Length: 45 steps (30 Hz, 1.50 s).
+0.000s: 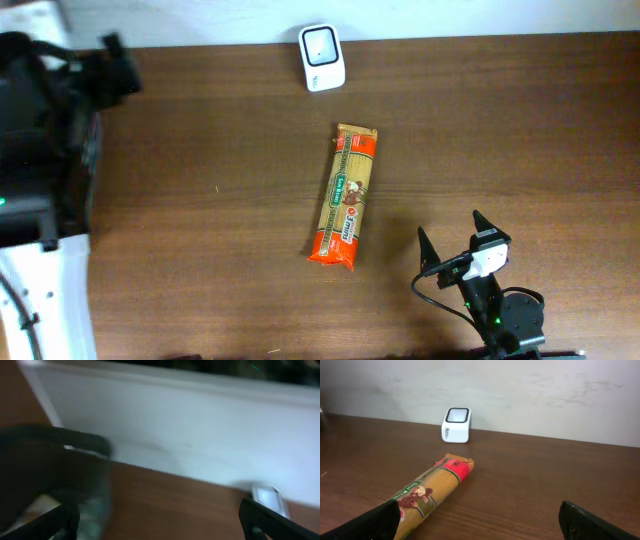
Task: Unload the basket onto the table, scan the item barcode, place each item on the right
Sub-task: 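Carry the spaghetti pack to table centre and release it, then reach the left gripper into the basket and grasp the white tube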
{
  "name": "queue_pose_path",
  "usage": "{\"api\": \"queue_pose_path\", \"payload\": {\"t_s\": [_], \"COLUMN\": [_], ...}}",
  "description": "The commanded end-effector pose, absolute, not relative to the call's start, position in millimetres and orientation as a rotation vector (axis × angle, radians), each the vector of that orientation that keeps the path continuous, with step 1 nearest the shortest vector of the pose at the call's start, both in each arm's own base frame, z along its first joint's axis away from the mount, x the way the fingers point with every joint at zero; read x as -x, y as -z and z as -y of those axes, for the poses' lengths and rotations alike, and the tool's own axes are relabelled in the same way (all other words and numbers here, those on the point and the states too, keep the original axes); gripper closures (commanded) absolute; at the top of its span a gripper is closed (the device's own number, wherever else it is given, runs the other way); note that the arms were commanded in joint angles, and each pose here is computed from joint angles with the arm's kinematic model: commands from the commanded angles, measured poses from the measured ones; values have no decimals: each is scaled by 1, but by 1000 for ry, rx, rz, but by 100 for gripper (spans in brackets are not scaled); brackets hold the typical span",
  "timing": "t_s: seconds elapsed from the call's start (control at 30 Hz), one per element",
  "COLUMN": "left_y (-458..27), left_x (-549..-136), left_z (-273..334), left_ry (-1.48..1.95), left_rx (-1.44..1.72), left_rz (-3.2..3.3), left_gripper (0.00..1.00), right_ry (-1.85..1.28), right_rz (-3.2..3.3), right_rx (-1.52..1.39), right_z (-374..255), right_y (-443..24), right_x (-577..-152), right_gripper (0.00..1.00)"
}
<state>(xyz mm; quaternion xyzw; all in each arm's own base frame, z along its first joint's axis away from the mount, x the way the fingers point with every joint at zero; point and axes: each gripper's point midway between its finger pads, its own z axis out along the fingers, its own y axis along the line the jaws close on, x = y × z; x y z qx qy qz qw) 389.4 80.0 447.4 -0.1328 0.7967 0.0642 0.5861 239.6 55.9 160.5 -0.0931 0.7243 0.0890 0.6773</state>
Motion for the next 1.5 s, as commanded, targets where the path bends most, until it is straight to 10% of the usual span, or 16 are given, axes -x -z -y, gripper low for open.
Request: {"api": "queue_pose_path", "payload": {"t_s": [0.0,0.27,0.97,1.0,1.17,1.47], "left_y": [-457,-346,-92,-74,-56,-257], "left_x": [-356,-332,-339,-338,-339,-367], "left_z": [-170,-315,-373,-372,-373,-341], "left_ry": [-355,-659,-488,-465,-451,-559], "left_rx": [525,671,726,730,733,666], "left_rz": [-1796,-2126,-2734,-2769,-2793,-2310], "left_gripper": [1,3,11,14,100,100], "right_ry": [-200,-200,-200,-200,-200,-200], "right_rz": [-1631,-1631,-1631,-1631,-1631,-1631], "right_rx": [208,208,208,208,208,208], "right_z": [-55,-55,-55,-55,-55,-55], "right_y": [-158,-158,-158,-158,-158,-158], "right_x": [-240,-240,-240,-240,-240,-240], "right_gripper": [1,1,1,1,1,1]}}
